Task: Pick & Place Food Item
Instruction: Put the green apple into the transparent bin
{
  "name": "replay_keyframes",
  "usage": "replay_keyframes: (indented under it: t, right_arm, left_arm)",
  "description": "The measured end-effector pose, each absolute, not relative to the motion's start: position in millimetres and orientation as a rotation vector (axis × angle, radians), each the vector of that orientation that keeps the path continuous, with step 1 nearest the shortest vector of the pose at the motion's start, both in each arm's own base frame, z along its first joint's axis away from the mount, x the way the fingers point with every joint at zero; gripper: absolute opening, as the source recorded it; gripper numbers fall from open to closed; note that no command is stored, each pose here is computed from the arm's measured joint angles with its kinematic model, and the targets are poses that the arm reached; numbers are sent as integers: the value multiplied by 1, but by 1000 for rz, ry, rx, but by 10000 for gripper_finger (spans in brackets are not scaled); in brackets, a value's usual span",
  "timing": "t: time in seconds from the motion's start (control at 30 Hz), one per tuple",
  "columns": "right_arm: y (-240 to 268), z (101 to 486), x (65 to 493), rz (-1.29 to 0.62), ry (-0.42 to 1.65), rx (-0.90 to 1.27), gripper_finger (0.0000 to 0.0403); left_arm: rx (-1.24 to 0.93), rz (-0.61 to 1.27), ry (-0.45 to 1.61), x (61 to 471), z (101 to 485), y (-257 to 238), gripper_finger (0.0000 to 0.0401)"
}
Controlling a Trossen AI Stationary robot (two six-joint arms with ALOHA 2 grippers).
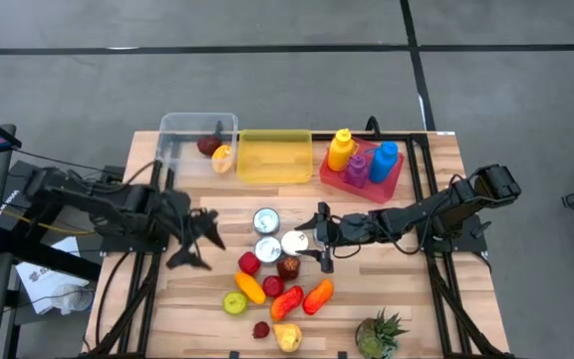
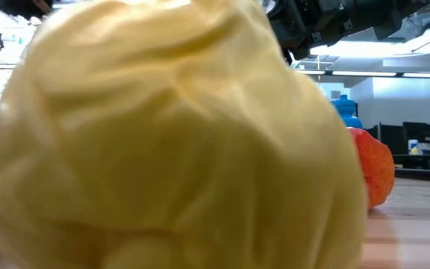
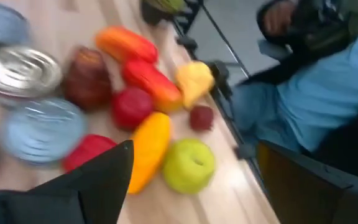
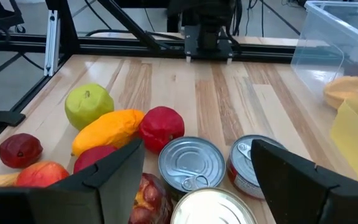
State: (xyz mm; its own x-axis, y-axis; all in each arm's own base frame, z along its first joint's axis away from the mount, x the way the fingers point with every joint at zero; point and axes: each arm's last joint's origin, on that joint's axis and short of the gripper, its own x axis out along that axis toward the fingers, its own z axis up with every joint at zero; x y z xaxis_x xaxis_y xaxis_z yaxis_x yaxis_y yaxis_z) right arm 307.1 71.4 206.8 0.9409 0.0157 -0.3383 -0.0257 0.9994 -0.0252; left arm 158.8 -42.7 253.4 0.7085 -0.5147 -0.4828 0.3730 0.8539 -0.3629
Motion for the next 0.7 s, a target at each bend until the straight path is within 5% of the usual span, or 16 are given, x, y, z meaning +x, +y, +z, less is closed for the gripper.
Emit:
replay_keyframes:
  t: [0.7]
  right_arm:
    - [71,203,305,-5,386,-7,285]
  left_arm:
    - [39,-447,843,193,203,-134,400]
